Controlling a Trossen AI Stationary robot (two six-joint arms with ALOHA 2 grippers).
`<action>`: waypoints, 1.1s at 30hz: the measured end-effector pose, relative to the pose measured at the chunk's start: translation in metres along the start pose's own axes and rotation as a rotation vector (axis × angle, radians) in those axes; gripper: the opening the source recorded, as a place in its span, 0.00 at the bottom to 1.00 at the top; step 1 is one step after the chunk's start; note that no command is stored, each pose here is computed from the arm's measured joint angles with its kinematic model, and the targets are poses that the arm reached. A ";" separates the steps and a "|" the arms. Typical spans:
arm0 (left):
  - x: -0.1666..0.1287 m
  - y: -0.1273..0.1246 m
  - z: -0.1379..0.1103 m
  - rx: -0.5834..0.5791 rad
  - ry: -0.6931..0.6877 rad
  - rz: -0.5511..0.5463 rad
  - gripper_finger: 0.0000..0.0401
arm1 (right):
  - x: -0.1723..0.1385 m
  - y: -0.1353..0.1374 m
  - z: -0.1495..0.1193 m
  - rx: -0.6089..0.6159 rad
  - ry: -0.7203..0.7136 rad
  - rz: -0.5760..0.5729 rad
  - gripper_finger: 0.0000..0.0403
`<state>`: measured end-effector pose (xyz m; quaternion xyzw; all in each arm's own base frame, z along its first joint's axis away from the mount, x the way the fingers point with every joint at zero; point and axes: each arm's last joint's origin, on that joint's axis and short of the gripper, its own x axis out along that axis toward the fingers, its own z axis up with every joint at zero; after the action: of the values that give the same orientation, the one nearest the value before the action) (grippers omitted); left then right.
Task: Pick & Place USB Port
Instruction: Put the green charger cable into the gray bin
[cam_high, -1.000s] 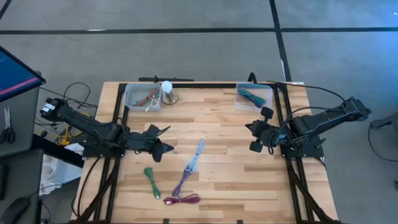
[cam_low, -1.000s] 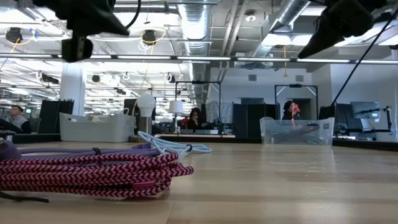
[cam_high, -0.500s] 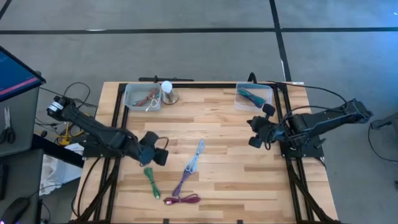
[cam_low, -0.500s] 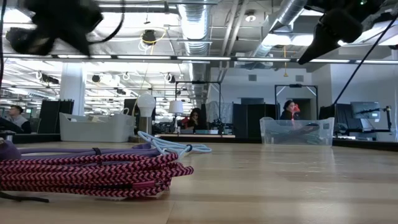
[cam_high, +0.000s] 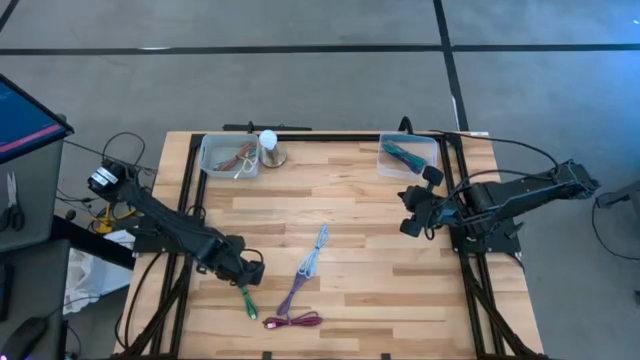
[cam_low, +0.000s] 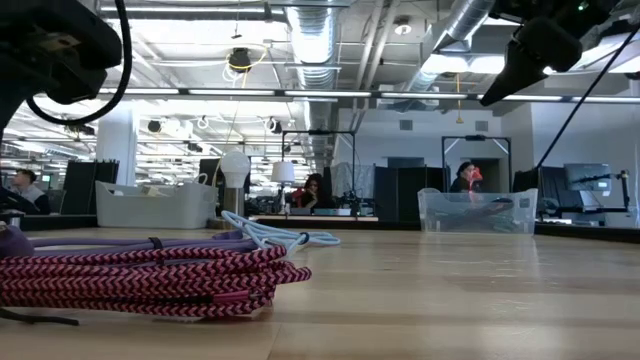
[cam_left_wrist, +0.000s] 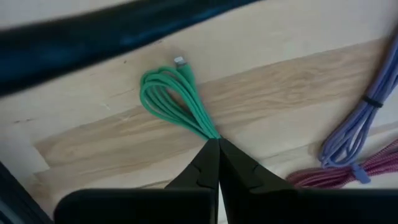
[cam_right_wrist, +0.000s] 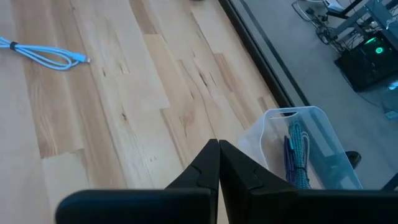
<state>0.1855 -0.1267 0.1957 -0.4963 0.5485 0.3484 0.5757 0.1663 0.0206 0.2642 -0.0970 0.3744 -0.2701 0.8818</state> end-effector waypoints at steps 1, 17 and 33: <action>-0.001 0.000 0.000 -0.010 0.000 -0.004 0.01 | 0.000 0.000 0.000 0.000 0.000 0.001 0.00; 0.001 -0.001 0.000 -0.115 0.019 -0.002 0.23 | 0.000 0.002 -0.001 -0.014 0.022 0.060 0.00; 0.027 0.021 0.010 -0.170 -0.076 0.033 0.27 | 0.000 0.002 -0.001 -0.014 0.022 0.060 0.00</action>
<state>0.1728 -0.1157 0.1640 -0.5205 0.5030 0.4217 0.5461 0.1661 0.0221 0.2628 -0.0890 0.3889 -0.2417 0.8846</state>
